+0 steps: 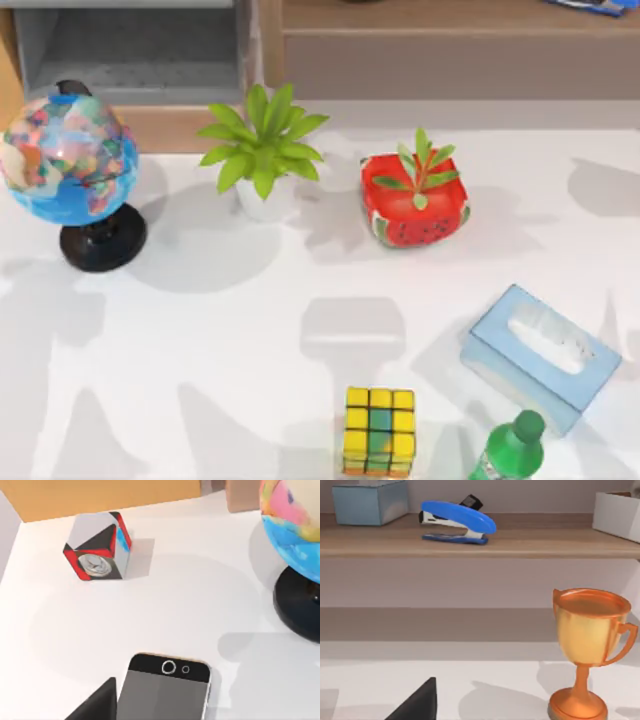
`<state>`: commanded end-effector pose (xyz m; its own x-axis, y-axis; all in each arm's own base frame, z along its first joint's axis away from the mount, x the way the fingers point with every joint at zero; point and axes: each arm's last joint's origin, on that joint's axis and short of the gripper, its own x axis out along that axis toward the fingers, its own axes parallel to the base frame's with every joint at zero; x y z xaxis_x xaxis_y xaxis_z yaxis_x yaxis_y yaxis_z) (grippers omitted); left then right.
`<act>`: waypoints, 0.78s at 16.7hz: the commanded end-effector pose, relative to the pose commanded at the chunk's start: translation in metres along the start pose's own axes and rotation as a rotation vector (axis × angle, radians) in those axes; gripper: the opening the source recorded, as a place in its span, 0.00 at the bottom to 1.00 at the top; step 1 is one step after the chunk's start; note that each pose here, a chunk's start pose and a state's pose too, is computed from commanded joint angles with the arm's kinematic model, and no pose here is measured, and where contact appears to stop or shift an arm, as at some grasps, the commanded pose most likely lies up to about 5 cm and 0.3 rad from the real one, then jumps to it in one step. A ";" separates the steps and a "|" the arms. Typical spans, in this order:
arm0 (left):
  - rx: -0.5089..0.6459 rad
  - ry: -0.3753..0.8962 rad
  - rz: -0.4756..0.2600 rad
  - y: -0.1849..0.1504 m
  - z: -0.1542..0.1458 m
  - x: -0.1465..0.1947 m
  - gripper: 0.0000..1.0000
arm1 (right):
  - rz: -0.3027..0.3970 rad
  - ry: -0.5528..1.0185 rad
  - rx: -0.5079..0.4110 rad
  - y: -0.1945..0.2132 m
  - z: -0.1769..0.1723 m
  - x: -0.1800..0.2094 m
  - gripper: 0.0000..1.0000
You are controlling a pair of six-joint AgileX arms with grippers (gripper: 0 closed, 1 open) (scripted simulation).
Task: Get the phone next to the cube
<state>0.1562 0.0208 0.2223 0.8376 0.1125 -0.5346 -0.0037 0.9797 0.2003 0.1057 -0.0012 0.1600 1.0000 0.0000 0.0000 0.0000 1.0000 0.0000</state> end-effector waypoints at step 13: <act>0.131 0.925 -0.289 0.069 0.010 0.168 1.00 | 0.000 0.000 0.000 0.000 0.000 0.000 1.00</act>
<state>0.3020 0.1054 0.1546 0.0370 0.0119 -0.9992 0.2421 0.9700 0.0205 0.1057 -0.0012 0.1600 1.0000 0.0000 0.0000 0.0000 1.0000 0.0000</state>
